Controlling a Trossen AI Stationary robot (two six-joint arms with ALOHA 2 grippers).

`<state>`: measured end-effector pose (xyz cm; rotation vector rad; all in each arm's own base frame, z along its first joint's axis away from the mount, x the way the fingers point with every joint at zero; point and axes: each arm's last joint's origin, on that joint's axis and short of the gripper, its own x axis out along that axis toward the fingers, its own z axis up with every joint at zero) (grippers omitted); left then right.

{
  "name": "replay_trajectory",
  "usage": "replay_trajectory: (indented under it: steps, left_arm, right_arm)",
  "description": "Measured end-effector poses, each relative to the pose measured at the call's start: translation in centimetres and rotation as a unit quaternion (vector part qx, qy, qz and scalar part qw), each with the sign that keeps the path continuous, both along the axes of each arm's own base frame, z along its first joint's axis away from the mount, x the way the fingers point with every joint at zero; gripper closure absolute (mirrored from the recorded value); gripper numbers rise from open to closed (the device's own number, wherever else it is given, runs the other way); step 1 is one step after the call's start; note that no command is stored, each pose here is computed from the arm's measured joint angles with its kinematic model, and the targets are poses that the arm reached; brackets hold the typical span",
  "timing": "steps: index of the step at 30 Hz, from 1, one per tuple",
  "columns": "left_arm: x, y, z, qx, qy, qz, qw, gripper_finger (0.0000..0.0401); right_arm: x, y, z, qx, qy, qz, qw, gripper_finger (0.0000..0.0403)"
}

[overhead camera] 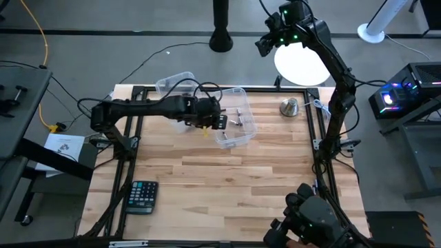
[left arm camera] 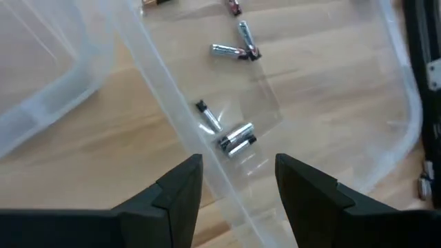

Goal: Sort batteries
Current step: Put black battery into the left transparent bin

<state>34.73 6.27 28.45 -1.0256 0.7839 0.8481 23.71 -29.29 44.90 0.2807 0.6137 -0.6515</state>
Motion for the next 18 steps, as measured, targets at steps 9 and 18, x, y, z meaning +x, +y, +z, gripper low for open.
replay_trajectory:
  steps: [9, 18]
  left_arm:
    - [0.3, -0.5, -1.5, -0.038, 0.036, 0.005, 0.999, 0.0224]
    - [0.8, -0.2, -2.3, -0.038, 0.037, 0.028, 0.998, 0.0228]
  right_arm:
    - [-0.1, 0.1, -0.1, 0.007, 0.004, 0.001, 1.0, 0.0192]
    - [0.0, 0.1, -0.1, 0.006, 0.004, 0.001, 1.0, 0.0192]
